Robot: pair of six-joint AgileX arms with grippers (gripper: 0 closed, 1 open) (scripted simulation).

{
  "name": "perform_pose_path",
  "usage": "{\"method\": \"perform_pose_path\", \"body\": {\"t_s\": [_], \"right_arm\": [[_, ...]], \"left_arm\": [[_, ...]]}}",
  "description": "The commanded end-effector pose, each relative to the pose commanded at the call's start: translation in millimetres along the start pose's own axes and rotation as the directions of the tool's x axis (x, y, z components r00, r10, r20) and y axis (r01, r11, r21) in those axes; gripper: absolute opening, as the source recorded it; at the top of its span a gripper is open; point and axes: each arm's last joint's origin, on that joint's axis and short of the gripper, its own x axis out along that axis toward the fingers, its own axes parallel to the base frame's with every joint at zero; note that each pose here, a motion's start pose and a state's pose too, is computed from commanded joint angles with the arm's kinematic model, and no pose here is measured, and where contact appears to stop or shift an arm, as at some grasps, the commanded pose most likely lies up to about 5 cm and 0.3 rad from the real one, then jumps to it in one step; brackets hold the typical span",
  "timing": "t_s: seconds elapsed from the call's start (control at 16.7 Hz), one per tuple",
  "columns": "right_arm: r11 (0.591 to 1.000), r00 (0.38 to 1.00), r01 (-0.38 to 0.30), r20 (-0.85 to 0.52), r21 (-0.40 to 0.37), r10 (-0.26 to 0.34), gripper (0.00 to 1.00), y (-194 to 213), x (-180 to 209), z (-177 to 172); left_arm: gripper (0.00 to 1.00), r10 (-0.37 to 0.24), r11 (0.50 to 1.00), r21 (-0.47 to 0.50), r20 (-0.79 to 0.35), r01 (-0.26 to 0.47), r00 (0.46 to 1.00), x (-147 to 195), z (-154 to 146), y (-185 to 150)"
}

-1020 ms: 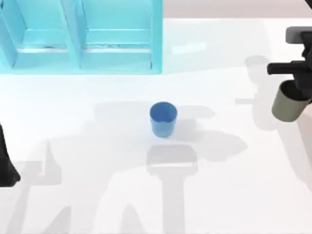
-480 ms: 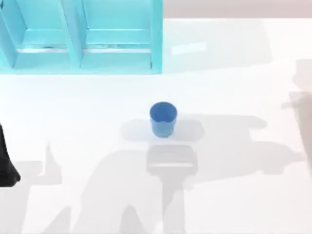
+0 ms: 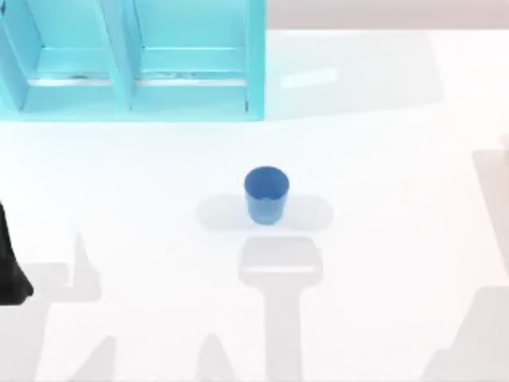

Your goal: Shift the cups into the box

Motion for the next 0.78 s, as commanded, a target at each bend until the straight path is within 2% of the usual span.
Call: {"method": "perform_pose_path", "body": {"t_s": [0.18,0.48,0.78], "right_arm": [[1.0,1.0,0.014,0.011,-0.001,-0.014,0.0,-7.8,-3.2,-20.1],[1.0,1.0,0.014,0.01,-0.003,-0.014,0.0,-7.7,-2.1,-19.2],[1.0,1.0,0.016,0.013,0.006,-0.016,0.0,-4.5,33.8,-19.7]], "left_arm": [[1.0,0.0,1.0,0.0,0.0,0.0,1.0,0.0,0.0,0.0],[1.0,0.0,1.0,0.0,0.0,0.0,1.0,0.0,0.0,0.0],[1.0,0.0,1.0,0.0,0.0,0.0,1.0,0.0,0.0,0.0]]}}
